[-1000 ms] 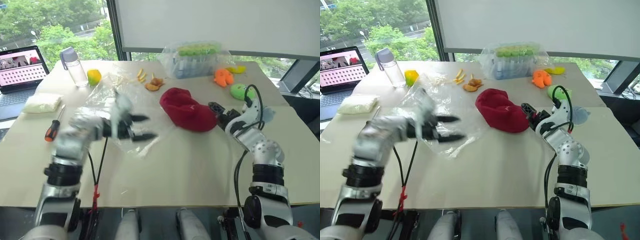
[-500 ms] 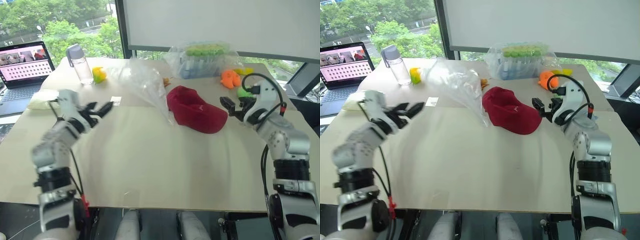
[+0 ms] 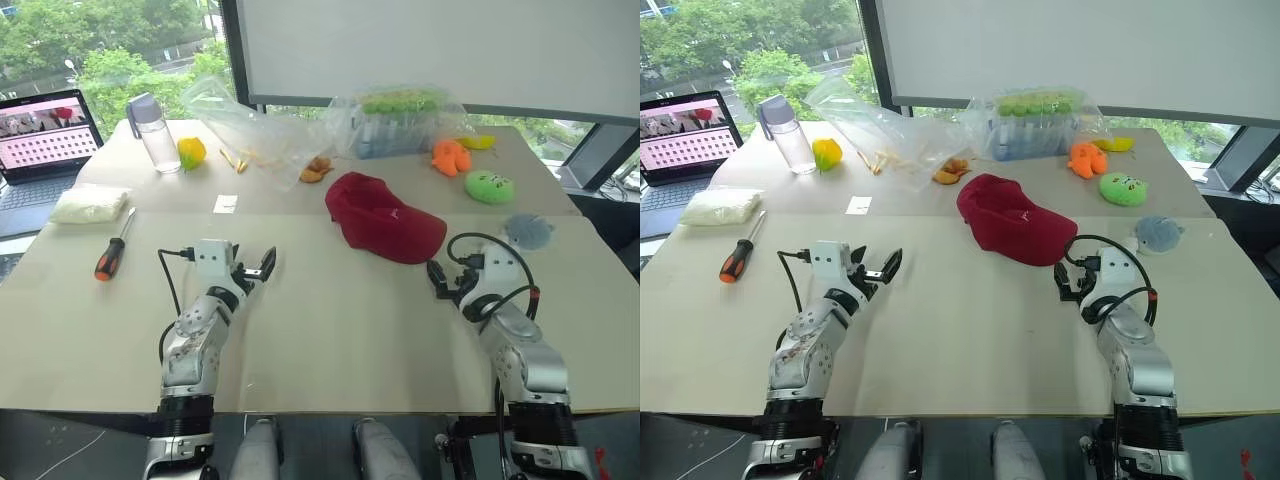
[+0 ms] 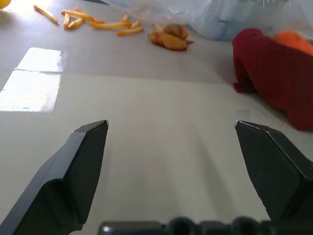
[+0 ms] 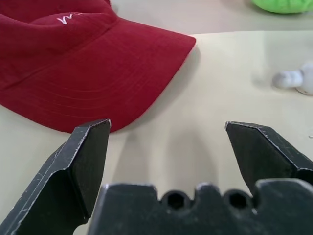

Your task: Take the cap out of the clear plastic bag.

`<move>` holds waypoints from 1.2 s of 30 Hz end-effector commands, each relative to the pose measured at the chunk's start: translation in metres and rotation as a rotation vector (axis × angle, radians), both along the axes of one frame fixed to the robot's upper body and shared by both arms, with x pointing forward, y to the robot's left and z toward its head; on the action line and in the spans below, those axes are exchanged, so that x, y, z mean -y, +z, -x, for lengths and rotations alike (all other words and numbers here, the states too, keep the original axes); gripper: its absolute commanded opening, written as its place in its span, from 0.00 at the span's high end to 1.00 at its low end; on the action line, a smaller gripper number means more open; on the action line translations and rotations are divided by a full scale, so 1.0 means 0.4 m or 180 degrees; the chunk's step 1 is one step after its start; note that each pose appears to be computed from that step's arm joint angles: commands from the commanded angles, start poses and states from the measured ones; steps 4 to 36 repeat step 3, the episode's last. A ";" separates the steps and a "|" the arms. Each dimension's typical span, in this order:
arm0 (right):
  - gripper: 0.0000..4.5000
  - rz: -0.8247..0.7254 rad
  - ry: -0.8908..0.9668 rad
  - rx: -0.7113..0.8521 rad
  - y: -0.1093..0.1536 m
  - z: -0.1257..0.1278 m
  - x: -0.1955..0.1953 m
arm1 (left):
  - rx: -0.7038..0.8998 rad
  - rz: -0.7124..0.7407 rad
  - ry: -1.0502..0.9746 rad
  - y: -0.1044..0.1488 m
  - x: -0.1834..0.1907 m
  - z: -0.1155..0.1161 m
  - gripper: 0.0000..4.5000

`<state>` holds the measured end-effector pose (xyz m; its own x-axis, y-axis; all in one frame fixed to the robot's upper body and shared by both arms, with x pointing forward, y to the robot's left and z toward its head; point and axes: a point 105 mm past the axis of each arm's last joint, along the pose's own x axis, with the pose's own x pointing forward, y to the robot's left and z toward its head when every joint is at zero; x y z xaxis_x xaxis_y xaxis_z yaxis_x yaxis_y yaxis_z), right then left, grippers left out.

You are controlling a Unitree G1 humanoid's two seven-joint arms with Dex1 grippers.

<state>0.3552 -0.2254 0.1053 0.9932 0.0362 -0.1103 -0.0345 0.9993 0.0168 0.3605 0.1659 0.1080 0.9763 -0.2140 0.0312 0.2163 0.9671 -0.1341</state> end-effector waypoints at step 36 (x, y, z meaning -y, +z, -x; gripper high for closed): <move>0.00 0.0175 -0.0046 0.0202 0.025 0.000 0.008 | 0.0109 -0.0099 0.0087 0.005 -0.025 0.005 0.01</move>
